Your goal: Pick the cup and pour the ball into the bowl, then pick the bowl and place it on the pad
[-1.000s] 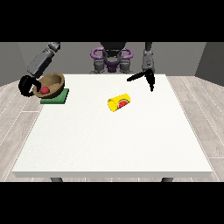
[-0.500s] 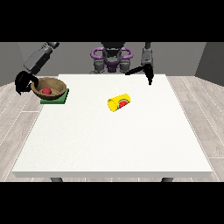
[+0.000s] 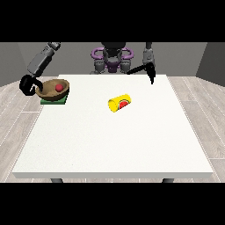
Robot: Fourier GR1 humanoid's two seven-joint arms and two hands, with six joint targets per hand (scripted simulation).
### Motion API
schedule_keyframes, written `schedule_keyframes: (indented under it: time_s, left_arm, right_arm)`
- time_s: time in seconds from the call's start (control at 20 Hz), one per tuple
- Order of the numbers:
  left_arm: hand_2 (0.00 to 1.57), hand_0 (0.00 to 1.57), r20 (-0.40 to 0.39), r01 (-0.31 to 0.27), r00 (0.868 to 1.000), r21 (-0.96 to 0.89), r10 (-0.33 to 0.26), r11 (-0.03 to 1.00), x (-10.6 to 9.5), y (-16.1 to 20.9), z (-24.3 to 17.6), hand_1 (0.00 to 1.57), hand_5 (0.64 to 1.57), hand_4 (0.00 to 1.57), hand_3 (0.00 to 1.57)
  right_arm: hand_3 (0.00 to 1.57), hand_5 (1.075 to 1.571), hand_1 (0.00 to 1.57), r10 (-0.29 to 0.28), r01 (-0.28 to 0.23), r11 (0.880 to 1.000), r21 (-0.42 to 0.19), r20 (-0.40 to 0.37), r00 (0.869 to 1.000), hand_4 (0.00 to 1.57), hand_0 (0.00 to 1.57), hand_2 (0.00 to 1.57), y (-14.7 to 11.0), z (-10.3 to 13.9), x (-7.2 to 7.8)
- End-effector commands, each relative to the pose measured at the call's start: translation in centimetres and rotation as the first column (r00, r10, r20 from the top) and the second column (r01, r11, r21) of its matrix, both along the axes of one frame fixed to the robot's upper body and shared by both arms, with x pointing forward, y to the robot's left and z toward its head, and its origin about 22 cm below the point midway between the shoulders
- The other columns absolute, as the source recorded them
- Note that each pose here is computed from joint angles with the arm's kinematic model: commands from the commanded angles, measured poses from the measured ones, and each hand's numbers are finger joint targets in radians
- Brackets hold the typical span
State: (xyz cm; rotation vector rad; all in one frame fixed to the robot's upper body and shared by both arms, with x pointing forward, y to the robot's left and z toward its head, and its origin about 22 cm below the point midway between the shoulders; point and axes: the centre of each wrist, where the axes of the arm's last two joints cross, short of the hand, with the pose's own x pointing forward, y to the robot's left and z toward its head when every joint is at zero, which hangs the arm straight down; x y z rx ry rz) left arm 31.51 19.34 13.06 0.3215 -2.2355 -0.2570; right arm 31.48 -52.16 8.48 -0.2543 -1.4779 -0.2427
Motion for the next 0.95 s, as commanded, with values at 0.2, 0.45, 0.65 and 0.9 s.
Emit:
schedule_keyframes:
  time_s: [0.2, 0.45, 0.65, 0.9]
  left_arm:
    - [0.00, 0.00, 0.035, 0.010, 0.999, 0.003, -0.010, 1.000, -1.5, 0.2, 2.2, 0.00, 1.565, 0.00, 0.00]
    - [0.00, 0.00, 0.028, -0.040, 0.999, -0.026, 0.041, 0.999, -1.2, 0.2, 1.4, 0.00, 1.566, 0.00, 0.00]
    - [0.00, 0.00, 0.009, -0.009, 1.000, -0.021, 0.010, 1.000, -2.8, -1.7, 0.9, 0.00, 1.569, 0.00, 0.00]
    - [0.00, 0.00, -0.098, -0.048, 0.994, -0.042, 0.044, 0.998, -1.5, 1.0, -1.2, 0.00, 1.569, 0.00, 0.00]
  right_arm:
    - [0.43, 1.489, 0.18, -0.149, 0.146, 0.978, -0.149, -0.005, 0.989, 0.00, 0.18, 0.47, -2.5, 3.6, -1.1]
    - [0.21, 1.481, 0.00, -0.118, 0.111, 0.981, -0.158, -0.035, 0.992, 0.00, 0.00, 0.37, -3.4, 6.4, -1.2]
    - [0.24, 1.495, 0.00, -0.131, 0.123, 0.983, -0.139, -0.052, 0.990, 0.00, 0.00, 0.33, -1.8, 4.4, 0.0]
    - [0.29, 1.503, 0.00, 0.007, -0.006, 0.994, -0.108, 0.003, 1.000, 0.00, 0.00, 0.19, -5.7, 12.7, -2.8]
